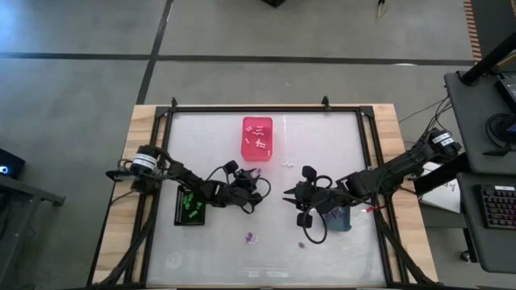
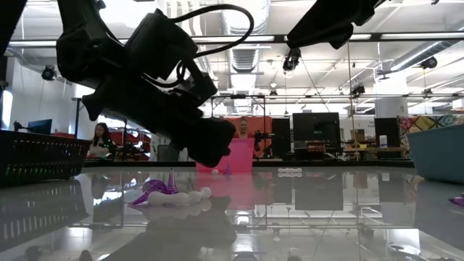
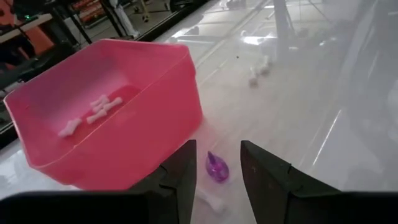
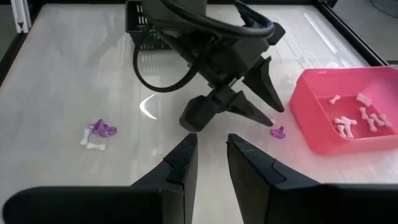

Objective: Sort Halloween decoration
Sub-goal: Put the witch hat toy into the blue bin

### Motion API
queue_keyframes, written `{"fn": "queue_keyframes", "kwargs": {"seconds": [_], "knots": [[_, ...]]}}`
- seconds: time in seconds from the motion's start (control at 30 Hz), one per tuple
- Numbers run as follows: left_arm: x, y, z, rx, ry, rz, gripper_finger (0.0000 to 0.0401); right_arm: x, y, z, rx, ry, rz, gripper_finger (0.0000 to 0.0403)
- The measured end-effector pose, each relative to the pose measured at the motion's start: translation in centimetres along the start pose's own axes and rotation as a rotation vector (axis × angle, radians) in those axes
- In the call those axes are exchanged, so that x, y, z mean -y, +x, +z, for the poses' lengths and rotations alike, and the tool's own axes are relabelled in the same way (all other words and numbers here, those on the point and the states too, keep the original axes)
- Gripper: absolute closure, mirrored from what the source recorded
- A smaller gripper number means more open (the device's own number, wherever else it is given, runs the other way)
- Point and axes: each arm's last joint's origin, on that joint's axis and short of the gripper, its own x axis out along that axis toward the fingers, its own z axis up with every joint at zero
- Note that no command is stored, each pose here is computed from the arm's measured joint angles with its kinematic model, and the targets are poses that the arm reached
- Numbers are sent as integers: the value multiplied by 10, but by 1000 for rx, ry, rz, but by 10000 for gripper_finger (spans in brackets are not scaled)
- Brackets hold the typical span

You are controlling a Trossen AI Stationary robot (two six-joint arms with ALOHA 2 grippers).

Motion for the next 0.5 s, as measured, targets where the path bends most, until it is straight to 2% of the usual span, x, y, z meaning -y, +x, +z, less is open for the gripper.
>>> {"fn": "queue_keyframes", "kwargs": {"seconds": [0.5], "knots": [[-2, 8, -1, 3, -50, -34, 294, 1, 2, -5, -14, -9, -5, 323]]}}
